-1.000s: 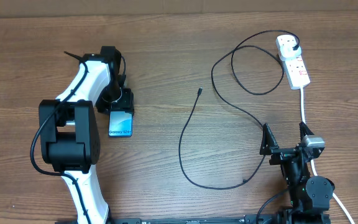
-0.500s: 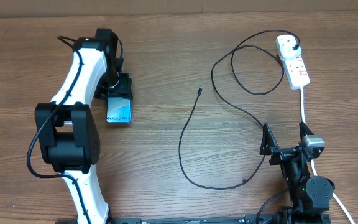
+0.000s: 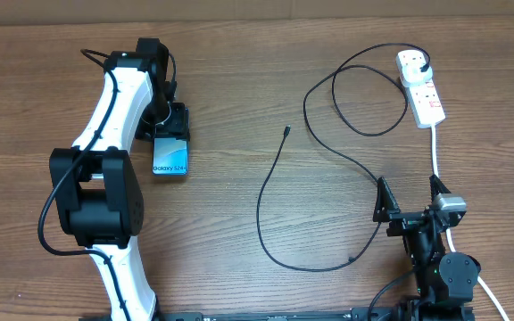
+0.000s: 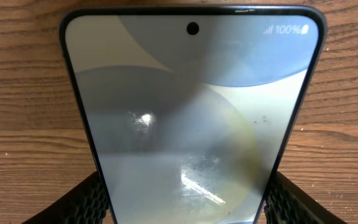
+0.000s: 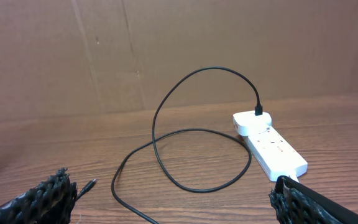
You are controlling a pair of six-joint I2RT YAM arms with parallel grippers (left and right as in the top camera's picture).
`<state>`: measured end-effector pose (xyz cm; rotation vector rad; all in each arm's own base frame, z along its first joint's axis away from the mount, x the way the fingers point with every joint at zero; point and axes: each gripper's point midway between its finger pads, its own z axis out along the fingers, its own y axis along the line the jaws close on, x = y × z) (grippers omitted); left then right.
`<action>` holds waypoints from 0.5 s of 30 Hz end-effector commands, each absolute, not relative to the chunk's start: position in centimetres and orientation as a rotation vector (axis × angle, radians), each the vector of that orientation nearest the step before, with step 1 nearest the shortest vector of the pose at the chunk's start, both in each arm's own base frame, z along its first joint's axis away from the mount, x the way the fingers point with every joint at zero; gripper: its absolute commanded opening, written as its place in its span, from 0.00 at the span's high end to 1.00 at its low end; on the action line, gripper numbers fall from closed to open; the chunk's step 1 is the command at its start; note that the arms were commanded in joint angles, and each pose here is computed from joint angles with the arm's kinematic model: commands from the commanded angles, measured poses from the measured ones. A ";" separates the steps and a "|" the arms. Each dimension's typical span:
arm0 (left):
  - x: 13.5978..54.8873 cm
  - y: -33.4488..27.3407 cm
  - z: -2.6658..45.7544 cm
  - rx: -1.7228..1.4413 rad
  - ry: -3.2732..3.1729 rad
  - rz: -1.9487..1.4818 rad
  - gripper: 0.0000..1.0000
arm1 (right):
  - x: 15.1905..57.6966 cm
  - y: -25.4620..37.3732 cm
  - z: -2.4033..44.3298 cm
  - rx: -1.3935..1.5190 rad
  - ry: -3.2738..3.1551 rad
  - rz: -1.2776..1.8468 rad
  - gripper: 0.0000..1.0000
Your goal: Plug charger to phone and switch on socket
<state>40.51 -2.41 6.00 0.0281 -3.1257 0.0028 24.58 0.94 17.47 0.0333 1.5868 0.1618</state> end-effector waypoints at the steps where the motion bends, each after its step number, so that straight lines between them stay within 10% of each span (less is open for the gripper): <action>1: 41.4 -2.1 7.0 0.046 -3.161 -0.004 0.82 | 24.6 1.1 17.3 0.030 1.585 0.169 0.00; 15: 41.7 -2.1 8.0 0.048 -3.171 -0.003 0.96 | 24.6 1.1 17.3 0.030 1.584 0.168 0.00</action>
